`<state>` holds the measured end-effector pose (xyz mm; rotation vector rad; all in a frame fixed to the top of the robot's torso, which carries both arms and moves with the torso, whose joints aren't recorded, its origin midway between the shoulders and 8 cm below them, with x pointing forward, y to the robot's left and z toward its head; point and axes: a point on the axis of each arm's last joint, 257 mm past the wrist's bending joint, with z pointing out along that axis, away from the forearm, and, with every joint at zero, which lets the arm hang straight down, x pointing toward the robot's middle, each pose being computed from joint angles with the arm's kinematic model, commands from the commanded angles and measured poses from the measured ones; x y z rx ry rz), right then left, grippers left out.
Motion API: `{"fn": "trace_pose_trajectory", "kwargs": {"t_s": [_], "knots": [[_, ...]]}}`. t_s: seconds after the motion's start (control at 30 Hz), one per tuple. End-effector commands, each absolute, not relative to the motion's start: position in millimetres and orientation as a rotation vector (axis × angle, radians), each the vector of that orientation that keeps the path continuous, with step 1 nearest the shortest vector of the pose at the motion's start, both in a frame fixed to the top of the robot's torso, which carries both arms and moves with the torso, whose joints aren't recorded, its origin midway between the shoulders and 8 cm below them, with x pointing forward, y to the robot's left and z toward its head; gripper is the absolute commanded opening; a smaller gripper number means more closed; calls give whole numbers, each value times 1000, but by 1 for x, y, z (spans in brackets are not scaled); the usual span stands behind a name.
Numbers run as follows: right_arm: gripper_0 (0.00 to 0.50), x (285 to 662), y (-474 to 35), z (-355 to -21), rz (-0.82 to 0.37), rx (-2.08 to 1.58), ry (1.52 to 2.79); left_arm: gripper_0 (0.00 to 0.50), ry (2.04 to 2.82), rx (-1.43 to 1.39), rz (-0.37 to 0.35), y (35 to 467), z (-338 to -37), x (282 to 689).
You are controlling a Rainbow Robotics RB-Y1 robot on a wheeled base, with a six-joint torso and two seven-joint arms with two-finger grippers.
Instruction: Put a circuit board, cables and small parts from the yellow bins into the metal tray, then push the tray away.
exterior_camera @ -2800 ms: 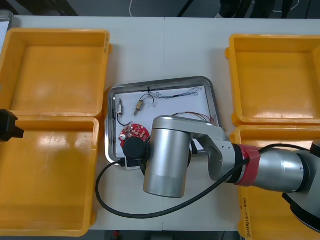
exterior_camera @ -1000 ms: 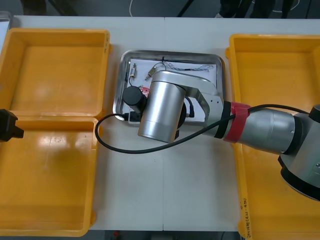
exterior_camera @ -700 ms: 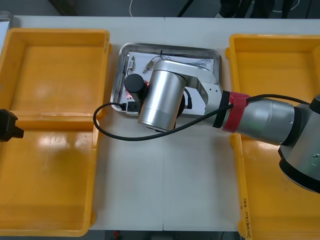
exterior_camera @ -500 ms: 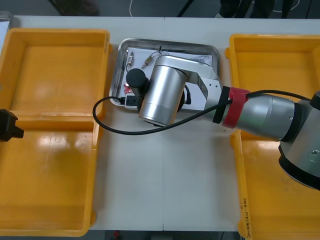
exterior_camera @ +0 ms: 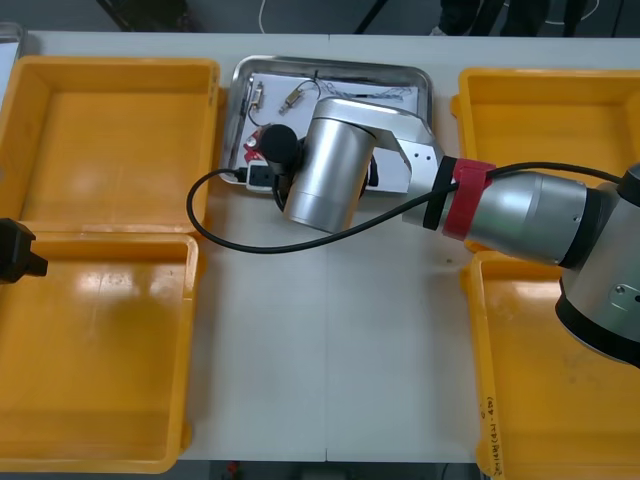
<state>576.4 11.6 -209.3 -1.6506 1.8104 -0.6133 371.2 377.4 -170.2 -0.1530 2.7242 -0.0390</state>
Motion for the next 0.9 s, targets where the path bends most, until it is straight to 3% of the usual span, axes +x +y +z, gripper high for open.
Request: {"fn": "trace_pose_trajectory", "kwargs": {"t_s": [0.03,0.9], "knots": [[0,590,38,-174,-654,-1682,1673,500,2698,-46,55,394,-154,368],[0,630,36,-151,-723,-1712,1514,500,2698,-46,55,394,-154,368]]}}
